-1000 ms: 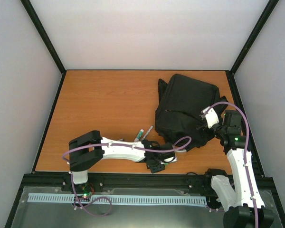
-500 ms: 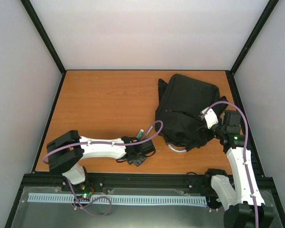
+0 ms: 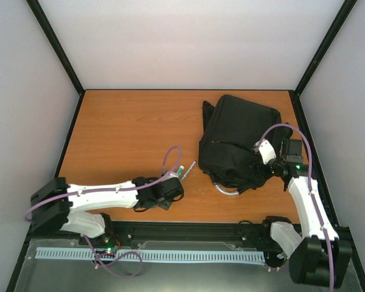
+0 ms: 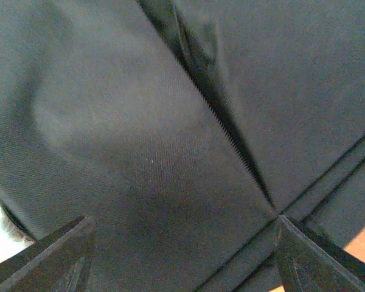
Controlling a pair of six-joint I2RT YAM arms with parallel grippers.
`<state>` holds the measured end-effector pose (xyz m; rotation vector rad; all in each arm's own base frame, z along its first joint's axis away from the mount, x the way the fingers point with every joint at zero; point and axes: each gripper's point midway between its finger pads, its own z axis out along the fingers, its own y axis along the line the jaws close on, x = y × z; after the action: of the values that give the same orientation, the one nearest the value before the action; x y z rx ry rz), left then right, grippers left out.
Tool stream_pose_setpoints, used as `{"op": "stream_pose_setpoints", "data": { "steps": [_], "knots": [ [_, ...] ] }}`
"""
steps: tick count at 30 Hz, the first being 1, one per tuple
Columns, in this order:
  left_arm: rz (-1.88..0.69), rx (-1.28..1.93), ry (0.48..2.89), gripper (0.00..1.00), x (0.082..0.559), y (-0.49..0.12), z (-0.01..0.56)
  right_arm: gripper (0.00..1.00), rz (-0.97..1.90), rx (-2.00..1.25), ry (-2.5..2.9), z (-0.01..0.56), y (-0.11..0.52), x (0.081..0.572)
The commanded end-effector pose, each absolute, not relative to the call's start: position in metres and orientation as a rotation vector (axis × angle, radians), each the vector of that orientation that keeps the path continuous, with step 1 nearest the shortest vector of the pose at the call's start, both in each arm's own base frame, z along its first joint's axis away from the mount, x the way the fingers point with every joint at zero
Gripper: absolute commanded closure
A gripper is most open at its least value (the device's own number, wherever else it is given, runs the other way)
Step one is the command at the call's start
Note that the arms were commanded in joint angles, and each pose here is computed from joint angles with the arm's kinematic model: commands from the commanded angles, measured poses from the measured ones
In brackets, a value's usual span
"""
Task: Pack the student bag
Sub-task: Move the stationery to the center of the board, then zip the student bag at the center of the board.
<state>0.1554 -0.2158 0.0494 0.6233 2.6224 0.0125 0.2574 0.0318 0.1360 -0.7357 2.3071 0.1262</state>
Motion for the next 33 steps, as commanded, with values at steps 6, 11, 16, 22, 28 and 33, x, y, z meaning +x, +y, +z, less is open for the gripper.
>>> {"op": "stream_pose_setpoints", "data": {
  "steps": [6, 11, 16, 22, 28, 33],
  "knots": [
    [-0.339, 0.371, 2.409, 0.24, 0.173, -0.233, 0.143, 0.20, 0.169, -0.721, 2.397, 0.120, 0.029, 0.258],
    [-0.434, 0.346, 2.319, 0.20, 0.188, -0.261, 0.163, 0.18, 0.112, -0.726, 2.292, 0.143, 0.030, 0.259],
    [-0.406, 0.378, 2.344, 0.17, 0.211, -0.308, 0.166, 0.15, 0.276, -0.844, 2.286, 0.153, 0.051, 0.242],
    [-0.500, 0.345, 2.411, 0.14, 0.260, -0.354, 0.154, 0.00, 0.236, -1.011, 2.216, 0.153, 0.056, 0.219],
    [-0.622, 0.253, 2.461, 0.14, 0.318, -0.359, 0.148, 0.00, 0.133, -1.099, 2.143, 0.143, 0.056, 0.231],
    [-0.572, 0.239, 2.461, 0.15, 0.355, -0.353, 0.136, 0.00, 0.090, -1.189, 2.146, 0.145, 0.067, 0.245]
  ]
}}
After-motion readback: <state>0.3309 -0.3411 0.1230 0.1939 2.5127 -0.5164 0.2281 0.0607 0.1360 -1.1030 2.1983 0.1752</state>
